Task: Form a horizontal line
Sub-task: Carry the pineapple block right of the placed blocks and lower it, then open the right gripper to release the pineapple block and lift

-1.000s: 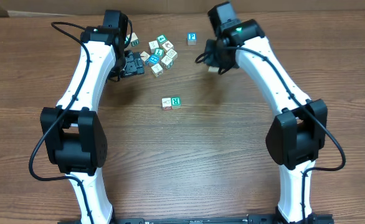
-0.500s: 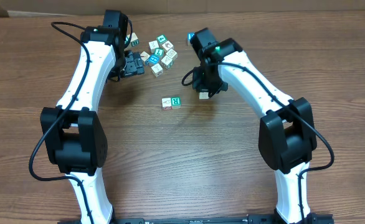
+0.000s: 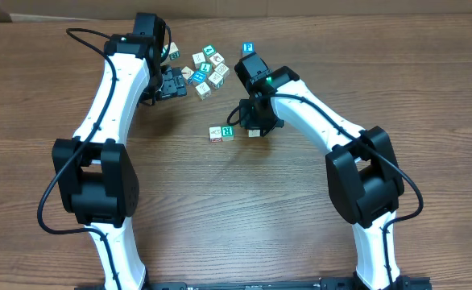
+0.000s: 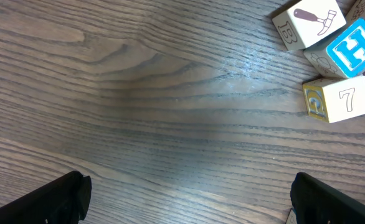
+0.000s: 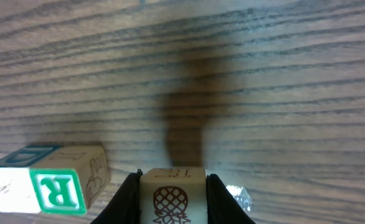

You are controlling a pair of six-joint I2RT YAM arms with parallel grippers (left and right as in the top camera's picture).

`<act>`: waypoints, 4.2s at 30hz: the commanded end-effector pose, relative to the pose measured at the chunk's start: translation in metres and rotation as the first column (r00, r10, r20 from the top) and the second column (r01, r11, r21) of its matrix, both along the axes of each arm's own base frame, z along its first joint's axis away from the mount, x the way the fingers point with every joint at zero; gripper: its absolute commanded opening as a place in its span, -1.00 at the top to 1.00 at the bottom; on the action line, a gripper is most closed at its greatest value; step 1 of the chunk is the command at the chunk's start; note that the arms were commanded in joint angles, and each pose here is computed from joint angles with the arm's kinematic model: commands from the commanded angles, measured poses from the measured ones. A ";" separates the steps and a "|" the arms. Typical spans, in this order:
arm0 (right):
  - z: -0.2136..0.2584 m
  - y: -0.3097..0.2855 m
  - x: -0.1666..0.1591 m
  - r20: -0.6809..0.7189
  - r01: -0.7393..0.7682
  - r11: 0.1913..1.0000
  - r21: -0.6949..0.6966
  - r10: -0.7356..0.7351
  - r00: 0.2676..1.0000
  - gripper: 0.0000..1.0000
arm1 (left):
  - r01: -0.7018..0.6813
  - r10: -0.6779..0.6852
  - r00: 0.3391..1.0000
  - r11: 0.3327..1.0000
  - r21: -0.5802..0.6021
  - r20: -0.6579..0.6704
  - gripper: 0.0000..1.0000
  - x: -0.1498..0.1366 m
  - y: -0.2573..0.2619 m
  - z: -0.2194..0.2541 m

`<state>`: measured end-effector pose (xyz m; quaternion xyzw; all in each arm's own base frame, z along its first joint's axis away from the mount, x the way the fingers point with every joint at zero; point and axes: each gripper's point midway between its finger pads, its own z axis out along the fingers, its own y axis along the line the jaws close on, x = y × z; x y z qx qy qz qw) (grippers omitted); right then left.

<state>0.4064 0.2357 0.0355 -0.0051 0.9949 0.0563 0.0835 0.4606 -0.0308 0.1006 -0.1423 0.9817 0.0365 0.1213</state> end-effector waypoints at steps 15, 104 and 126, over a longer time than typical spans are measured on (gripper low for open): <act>-0.001 0.004 0.004 0.033 -0.002 1.000 0.018 0.001 0.999 0.59 | -0.006 0.005 0.999 1.000 0.005 0.034 -1.00 0.004 0.003 0.013; -0.006 -0.070 0.013 0.038 0.324 0.936 -0.138 -0.322 0.946 0.12 | -0.006 0.005 0.999 1.000 0.005 0.035 -0.99 0.004 0.003 0.013; -0.009 -0.063 0.001 -0.034 0.314 0.943 -0.114 -0.319 0.947 0.00 | -0.006 0.005 0.999 1.000 0.005 0.034 -1.00 0.004 0.003 0.013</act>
